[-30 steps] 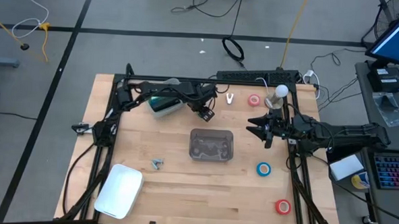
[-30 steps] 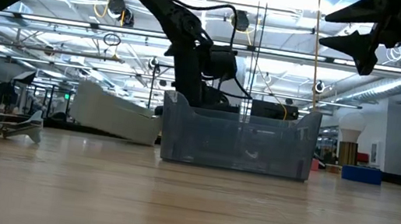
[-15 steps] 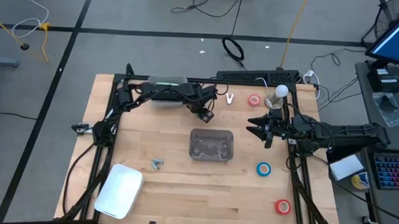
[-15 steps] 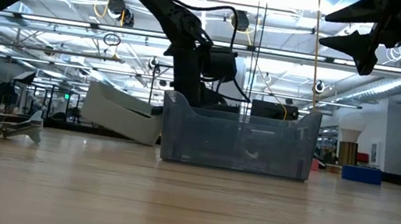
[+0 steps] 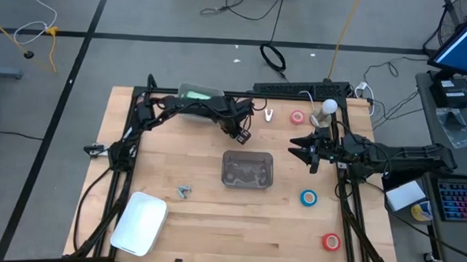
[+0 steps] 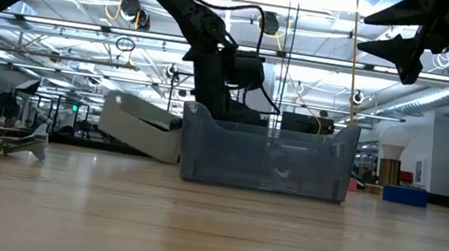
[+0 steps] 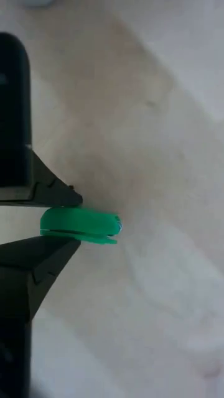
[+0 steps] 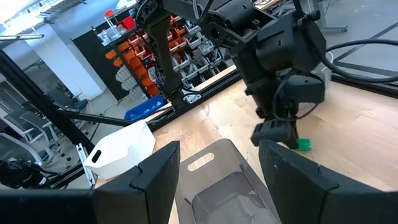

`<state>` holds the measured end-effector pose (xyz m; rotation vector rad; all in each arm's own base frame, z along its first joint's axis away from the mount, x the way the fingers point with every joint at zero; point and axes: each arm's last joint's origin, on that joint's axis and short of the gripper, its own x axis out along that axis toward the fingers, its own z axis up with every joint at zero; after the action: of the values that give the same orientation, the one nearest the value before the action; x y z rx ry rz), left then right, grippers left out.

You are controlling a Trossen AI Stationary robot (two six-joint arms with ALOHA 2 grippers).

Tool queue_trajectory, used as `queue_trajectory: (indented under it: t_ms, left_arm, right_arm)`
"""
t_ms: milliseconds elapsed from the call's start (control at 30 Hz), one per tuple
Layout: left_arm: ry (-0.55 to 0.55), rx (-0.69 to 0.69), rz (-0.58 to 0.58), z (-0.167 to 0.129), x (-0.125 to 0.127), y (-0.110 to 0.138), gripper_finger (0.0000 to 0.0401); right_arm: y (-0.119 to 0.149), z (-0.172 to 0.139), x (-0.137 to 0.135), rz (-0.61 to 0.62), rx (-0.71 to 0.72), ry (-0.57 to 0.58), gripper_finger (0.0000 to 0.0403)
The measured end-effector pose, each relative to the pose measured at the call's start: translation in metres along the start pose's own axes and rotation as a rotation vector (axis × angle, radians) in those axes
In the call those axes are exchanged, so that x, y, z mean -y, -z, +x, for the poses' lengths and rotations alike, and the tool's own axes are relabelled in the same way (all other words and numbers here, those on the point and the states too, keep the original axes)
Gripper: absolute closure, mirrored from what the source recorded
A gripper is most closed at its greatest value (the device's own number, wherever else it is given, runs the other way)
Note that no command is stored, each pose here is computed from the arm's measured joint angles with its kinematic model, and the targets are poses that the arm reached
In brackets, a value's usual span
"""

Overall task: Pick and place Stapler, Stapler remover, tape
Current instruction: Put the green stapler into the gray bin

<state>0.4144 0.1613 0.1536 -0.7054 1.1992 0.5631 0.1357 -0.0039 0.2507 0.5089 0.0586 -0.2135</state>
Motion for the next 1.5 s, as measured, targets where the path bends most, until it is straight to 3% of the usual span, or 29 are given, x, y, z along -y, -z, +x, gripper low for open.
queue_trajectory:
  t_ms: [333,500,667,1033,1133,1233,1400,1500]
  left_arm:
    - [0.012,0.223,-0.055,-0.079,-0.002,-0.017,0.0350]
    - [-0.127,0.336,-0.040,-0.114,-0.019,-0.020,0.0350]
    - [-0.294,0.233,-0.054,-0.117,-0.063,-0.022,0.0350]
    - [-0.449,0.034,-0.116,-0.116,-0.143,-0.016,0.0350]
    - [-0.438,0.003,-0.136,-0.113,-0.152,-0.013,0.0350]
    - [-0.360,0.002,-0.094,-0.108,-0.150,-0.014,0.0350]
    - [-0.214,0.091,0.076,-0.103,-0.122,-0.022,0.0350]
    - [-0.169,0.120,0.115,-0.102,-0.110,-0.024,0.0350]
  right_arm:
    - [0.000,0.000,0.000,0.007,-0.001,0.000,0.0190]
    - [0.000,0.000,0.000,0.007,-0.001,0.000,0.0190]
    - [0.000,0.000,0.000,0.008,-0.001,0.000,0.0190]
    - [0.000,0.000,0.000,0.014,-0.001,0.000,0.0190]
    - [0.000,0.000,0.000,0.012,-0.001,0.000,0.0191]
    - [0.000,0.000,0.000,0.012,-0.001,0.000,0.0190]
    - [0.000,0.000,0.000,0.011,0.000,0.002,0.0190]
    - [0.000,0.000,0.000,0.014,0.000,0.002,0.0190]
